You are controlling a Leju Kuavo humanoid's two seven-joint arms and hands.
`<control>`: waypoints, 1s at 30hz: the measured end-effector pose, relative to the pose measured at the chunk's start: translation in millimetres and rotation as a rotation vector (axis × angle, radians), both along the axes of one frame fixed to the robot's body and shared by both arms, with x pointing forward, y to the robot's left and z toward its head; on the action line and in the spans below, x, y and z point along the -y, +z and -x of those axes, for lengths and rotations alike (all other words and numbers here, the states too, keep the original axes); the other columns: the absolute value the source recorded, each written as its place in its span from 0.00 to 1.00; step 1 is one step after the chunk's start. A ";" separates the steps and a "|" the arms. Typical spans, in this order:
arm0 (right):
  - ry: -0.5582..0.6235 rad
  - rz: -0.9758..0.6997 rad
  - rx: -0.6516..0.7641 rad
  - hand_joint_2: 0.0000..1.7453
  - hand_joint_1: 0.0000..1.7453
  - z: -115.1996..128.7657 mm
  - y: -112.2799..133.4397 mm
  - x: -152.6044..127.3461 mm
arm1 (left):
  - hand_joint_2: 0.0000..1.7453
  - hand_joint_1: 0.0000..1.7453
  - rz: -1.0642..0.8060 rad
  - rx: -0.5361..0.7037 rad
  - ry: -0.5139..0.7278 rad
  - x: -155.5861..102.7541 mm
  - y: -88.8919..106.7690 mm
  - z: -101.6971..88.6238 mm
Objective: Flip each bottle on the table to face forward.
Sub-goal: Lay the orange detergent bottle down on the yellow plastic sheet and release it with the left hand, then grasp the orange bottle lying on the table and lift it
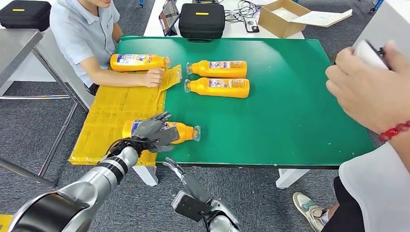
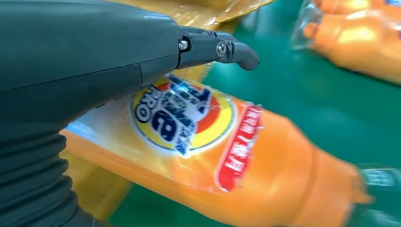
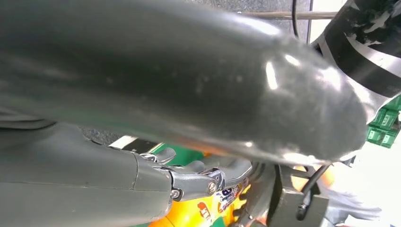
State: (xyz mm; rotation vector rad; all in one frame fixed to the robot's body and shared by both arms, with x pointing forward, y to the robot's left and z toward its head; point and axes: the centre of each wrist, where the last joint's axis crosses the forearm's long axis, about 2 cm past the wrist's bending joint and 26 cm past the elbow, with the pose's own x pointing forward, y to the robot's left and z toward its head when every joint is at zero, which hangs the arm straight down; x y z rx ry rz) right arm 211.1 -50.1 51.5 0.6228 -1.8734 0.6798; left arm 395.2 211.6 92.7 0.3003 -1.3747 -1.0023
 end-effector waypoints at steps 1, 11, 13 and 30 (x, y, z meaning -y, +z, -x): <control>0.000 0.000 0.000 0.00 0.00 0.4 -0.2 0.0 | 0.75 0.00 0.022 0.009 0.000 1.1 -0.7 1.0; -0.016 0.006 -0.008 0.00 0.00 1.7 -3.9 4.6 | 1.00 0.00 0.471 0.352 0.102 19.8 -10.1 26.8; -0.024 0.009 -0.008 0.00 0.00 1.5 -4.8 6.2 | 1.00 0.00 0.564 0.385 0.140 22.4 -8.9 30.9; -0.102 0.035 0.030 0.50 0.00 3.2 -8.9 18.2 | 1.00 0.00 1.294 0.403 0.283 27.2 36.6 65.2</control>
